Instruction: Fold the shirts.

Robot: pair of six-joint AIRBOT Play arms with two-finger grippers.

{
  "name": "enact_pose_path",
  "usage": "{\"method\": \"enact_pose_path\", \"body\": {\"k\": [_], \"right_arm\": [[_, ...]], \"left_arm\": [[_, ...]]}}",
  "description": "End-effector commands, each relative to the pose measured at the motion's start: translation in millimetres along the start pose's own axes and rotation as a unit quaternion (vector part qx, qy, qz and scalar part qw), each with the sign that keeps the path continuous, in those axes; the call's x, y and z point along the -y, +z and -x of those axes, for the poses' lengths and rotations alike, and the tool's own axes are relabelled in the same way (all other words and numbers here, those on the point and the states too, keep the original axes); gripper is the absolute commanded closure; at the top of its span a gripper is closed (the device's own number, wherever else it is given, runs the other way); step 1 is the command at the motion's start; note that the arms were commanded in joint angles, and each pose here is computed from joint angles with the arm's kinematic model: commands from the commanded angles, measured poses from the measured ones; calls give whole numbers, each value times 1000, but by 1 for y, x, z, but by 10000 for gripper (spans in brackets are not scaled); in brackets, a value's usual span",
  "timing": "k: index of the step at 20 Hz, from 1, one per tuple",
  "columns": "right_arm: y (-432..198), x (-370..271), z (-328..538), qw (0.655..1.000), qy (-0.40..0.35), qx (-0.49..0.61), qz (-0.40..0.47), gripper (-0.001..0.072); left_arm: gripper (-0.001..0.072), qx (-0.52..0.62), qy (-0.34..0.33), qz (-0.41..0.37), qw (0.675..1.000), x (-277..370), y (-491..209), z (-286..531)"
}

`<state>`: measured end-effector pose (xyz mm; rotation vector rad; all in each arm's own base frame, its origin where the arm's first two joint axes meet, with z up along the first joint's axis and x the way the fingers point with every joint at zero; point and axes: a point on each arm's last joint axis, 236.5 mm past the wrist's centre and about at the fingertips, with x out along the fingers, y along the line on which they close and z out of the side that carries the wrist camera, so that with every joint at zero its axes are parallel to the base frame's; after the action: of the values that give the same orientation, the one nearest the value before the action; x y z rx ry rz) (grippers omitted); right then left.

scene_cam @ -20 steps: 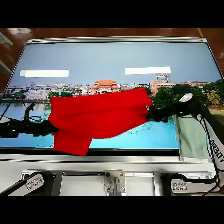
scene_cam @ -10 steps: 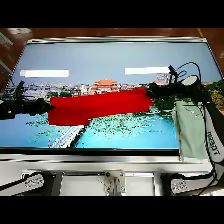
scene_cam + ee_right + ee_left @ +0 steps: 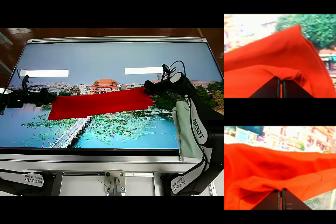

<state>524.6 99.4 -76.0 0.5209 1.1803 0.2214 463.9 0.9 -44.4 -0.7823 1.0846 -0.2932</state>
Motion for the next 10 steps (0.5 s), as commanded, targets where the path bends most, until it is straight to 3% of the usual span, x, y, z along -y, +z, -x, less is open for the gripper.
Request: {"method": "enact_pose_path", "body": {"k": [1, 2, 3, 4, 5, 8, 10], "right_arm": [[-16, 19, -14, 999, -28, -36, -7, 644], [-21, 19, -18, 999, -25, -46, -12, 633], [-22, 17, -19, 999, -19, -48, -17, 525], [-21, 15, -17, 999, -14, -46, -16, 252], [-19, 12, -12, 999, -5, -45, -6, 56], [-2, 26, 20, 999, -22, -23, 18, 43], [9, 44, 35, 999, -31, -6, -19, 44]], "left_arm": [[657, -23, 1, 39, 999, -19, -7, -22], [595, -26, 0, 40, 999, -19, -8, -23], [479, -25, -1, 40, 999, -18, -8, -22], [356, -30, -6, 37, 999, -15, -7, -18], [297, -34, -13, 33, 999, -11, -5, -14], [298, -45, -37, 14, 998, 5, 5, 8], [299, -53, -51, -4, 997, 19, 9, 22]]}}
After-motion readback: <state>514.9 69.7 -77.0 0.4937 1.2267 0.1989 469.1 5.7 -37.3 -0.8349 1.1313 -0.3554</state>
